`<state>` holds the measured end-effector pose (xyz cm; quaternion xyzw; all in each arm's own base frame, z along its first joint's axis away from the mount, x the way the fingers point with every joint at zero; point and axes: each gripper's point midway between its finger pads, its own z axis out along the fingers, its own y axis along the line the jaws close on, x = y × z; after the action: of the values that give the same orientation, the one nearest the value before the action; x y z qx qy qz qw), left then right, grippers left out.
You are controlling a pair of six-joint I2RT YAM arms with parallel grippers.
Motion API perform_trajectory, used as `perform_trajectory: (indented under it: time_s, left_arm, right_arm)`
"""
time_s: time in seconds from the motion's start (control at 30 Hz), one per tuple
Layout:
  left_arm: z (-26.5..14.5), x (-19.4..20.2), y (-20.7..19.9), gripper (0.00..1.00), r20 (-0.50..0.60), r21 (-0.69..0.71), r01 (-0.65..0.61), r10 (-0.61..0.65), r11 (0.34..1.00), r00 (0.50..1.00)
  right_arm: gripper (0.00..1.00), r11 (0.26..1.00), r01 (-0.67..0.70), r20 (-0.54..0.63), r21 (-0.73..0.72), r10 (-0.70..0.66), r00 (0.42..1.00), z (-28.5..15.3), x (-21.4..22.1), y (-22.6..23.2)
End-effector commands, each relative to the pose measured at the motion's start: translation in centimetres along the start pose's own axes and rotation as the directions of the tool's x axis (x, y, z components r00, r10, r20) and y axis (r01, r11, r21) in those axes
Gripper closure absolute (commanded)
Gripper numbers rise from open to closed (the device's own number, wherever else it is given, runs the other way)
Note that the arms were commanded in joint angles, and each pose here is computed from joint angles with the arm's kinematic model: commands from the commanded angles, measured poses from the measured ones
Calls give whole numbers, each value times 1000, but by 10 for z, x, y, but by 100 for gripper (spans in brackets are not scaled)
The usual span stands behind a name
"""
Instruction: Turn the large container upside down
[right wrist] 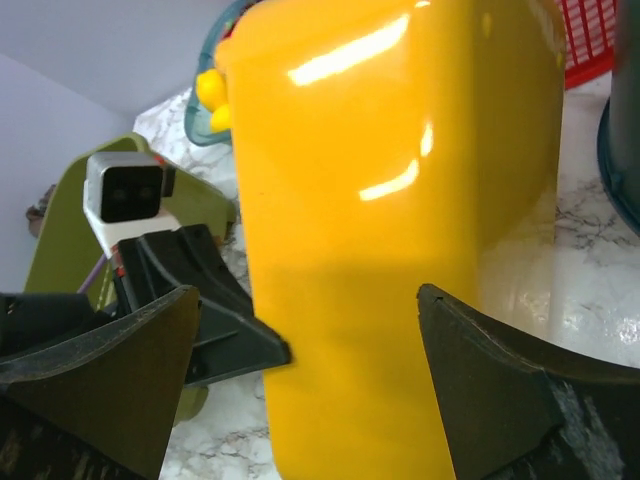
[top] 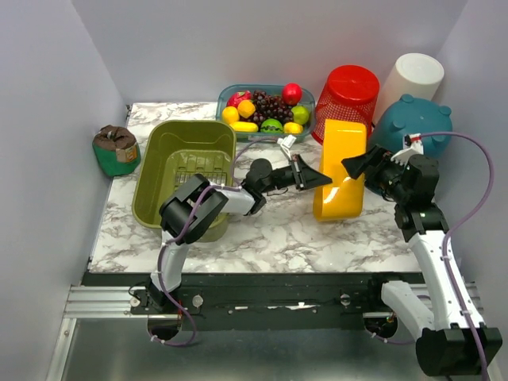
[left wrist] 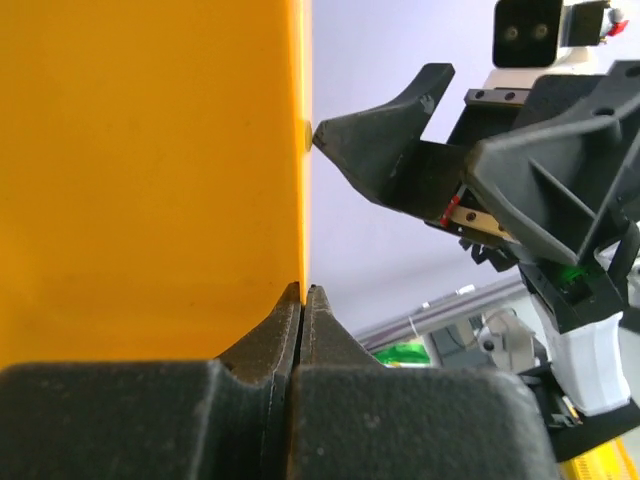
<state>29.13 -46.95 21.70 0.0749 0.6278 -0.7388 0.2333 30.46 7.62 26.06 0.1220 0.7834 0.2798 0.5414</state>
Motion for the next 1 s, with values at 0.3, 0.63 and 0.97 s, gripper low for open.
perform_trajectory:
  time_s: [0.3,0.63,0.97]
  left_arm:
    - [-57,-16,75,100,128,-290,102,-67,951,989]
    - [-101,-16,106,75,97,-599,39,24,800,995]
    - [-158,-44,90,50,2,-852,-110,213,512,977]
  right_arm:
    - [9,994,-70,-135,-81,58,989,31,49,-13]
    - [19,965,-114,-199,-237,67,978,41,62,16]
    - [22,965,-141,-306,-221,69,950,69,105,54]
